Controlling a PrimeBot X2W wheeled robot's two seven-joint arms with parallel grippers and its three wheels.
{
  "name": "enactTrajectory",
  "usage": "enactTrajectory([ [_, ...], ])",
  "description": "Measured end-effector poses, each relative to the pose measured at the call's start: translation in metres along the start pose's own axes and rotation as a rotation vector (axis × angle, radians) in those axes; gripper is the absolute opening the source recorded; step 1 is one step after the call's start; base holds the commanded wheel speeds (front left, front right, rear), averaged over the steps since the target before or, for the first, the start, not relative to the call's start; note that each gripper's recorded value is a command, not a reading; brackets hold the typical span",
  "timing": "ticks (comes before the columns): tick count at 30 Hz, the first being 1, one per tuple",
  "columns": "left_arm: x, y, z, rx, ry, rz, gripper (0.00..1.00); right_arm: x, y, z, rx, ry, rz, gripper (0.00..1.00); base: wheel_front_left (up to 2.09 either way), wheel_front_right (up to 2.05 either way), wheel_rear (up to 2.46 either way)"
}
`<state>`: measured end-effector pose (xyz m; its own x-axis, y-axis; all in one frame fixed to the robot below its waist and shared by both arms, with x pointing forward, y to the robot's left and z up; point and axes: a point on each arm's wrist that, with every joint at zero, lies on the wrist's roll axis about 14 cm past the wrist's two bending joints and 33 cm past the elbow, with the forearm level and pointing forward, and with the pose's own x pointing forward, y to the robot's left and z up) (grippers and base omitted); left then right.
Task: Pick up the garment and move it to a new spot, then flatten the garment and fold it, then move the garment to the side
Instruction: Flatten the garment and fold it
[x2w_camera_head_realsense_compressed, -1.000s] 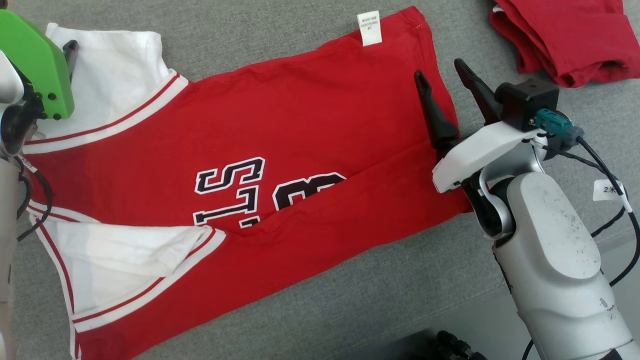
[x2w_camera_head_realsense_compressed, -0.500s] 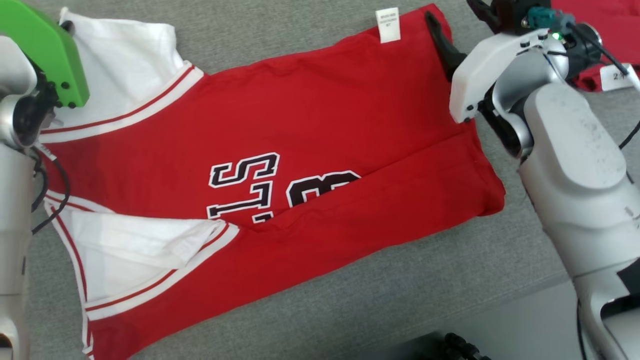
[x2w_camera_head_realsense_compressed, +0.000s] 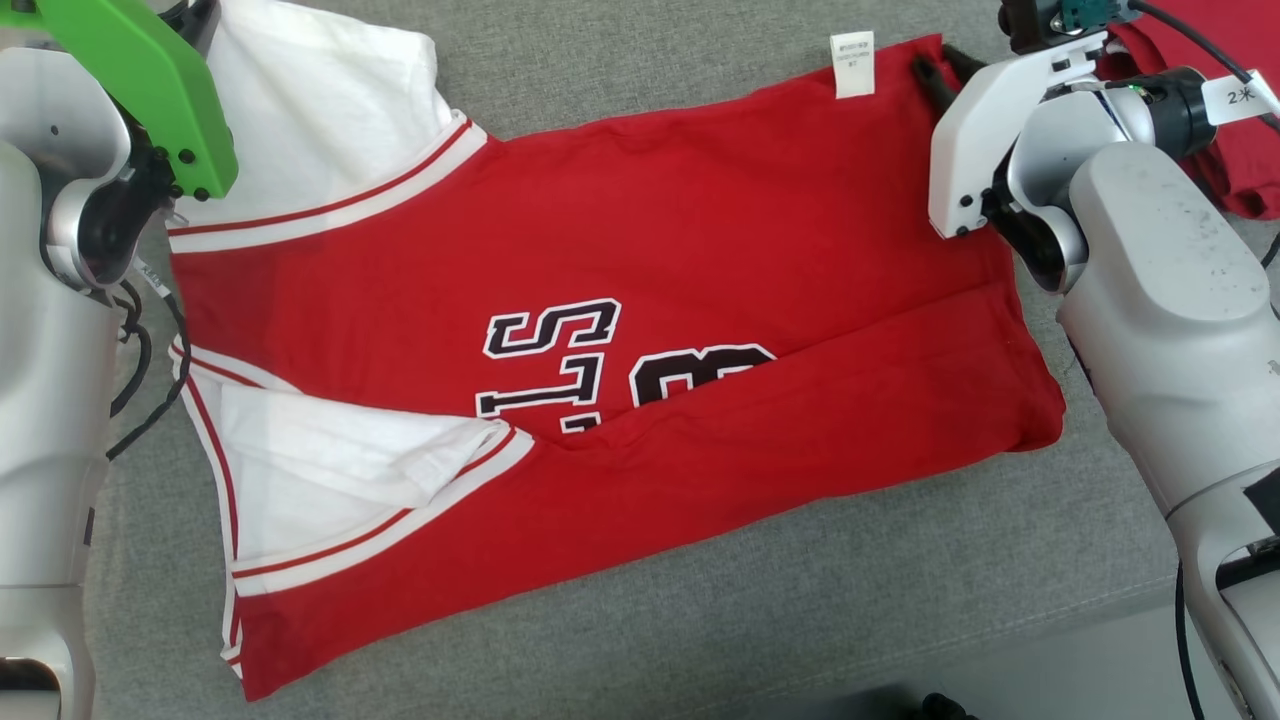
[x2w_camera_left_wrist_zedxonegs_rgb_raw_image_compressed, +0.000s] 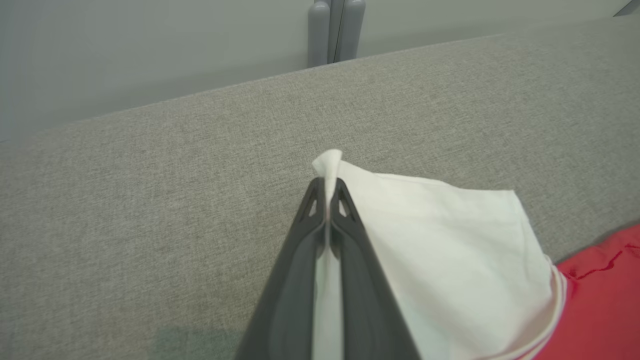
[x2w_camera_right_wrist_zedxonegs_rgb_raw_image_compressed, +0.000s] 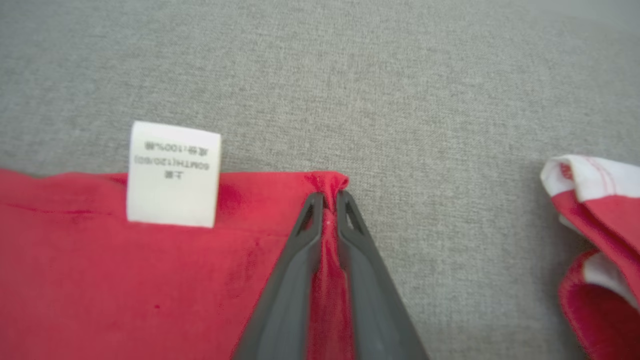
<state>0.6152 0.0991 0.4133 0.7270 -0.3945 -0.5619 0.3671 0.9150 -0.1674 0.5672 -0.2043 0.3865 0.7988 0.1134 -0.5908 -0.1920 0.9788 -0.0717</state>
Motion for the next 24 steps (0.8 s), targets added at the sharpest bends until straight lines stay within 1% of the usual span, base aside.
enactTrajectory([
  [3,-0.004,0.000,0.005,-0.005,-0.023,0.000,0.00,-0.001,-0.004,0.008,0.009,-0.032,-0.007,0.00,0.00,0.00,0.00],
  [8,-0.012,-0.001,0.019,-0.015,-0.084,0.000,0.00,-0.007,-0.005,0.035,0.028,-0.170,-0.010,0.00,0.00,0.00,0.00],
  [10,-0.018,-0.003,0.026,-0.027,-0.121,-0.005,0.00,-0.013,-0.004,0.045,0.022,-0.221,-0.010,0.00,0.00,0.00,0.00],
  [13,-0.030,-0.009,0.033,-0.046,-0.170,-0.023,0.00,-0.024,-0.001,0.056,0.045,-0.285,-0.001,0.00,0.00,0.00,0.00],
  [20,-0.074,-0.020,0.027,-0.076,-0.277,-0.061,0.00,-0.062,0.000,0.050,0.057,-0.395,0.006,0.00,0.00,0.00,0.00],
  [24,-0.104,-0.036,0.005,-0.144,-0.308,-0.108,0.00,-0.083,0.010,0.037,0.128,-0.431,0.027,0.00,0.00,0.00,0.00],
])
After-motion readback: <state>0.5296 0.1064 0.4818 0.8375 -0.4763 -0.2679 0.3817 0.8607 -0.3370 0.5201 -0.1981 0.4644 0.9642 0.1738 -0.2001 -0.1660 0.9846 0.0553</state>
